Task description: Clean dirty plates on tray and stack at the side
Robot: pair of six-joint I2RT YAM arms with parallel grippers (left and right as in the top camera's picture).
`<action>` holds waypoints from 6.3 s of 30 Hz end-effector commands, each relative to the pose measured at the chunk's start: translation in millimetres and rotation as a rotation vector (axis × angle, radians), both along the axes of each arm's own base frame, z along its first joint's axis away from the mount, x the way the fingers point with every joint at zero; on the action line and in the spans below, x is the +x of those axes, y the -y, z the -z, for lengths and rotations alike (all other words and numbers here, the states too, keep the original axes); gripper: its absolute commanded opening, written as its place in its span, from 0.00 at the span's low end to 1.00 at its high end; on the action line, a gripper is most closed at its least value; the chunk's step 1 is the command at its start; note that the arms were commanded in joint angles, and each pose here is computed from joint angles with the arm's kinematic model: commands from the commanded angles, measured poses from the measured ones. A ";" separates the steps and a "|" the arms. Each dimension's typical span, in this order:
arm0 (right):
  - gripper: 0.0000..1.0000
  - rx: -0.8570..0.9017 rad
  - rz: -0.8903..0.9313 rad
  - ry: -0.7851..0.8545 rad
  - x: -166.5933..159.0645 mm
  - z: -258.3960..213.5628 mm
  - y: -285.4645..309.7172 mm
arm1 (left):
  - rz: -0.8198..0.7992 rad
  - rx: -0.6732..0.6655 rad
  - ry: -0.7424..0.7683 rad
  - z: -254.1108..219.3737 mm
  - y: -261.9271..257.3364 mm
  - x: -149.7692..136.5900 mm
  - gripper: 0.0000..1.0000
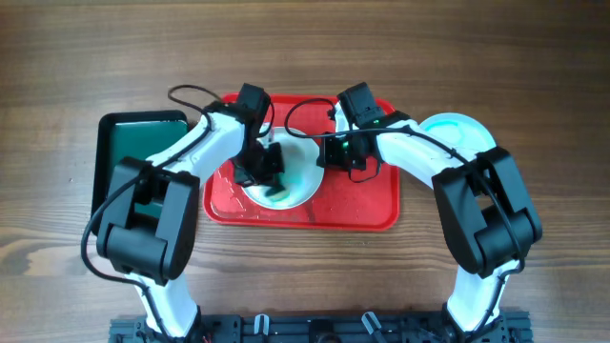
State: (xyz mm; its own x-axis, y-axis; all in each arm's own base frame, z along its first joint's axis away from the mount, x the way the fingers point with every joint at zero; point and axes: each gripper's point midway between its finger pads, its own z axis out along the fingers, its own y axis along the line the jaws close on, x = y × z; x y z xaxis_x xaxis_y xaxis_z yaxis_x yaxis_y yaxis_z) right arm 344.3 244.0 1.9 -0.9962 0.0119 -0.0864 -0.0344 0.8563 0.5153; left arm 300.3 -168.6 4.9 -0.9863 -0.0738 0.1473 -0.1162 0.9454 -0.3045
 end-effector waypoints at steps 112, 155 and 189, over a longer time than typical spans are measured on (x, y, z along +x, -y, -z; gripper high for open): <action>0.74 -0.093 0.288 0.273 17.3 -123.4 205.7 | -0.502 0.456 0.055 -116.3 -200.9 46.2 0.04; 1.00 -0.261 0.296 1.139 -70.4 -369.7 202.4 | -0.667 0.280 0.588 -275.3 -212.7 53.4 1.00; 1.00 -0.111 0.336 1.404 -103.6 -172.2 187.8 | -0.668 0.330 0.683 -301.1 -215.0 36.9 1.00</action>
State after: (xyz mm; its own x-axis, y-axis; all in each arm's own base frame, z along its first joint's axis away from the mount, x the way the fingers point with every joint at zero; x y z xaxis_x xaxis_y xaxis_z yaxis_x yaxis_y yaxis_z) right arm 240.8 56.9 172.6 -0.0468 0.1376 -0.9894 -0.2442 0.9588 0.1449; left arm 352.0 46.1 279.2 -0.6342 -0.6112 -0.4735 -0.5706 0.7832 -0.2469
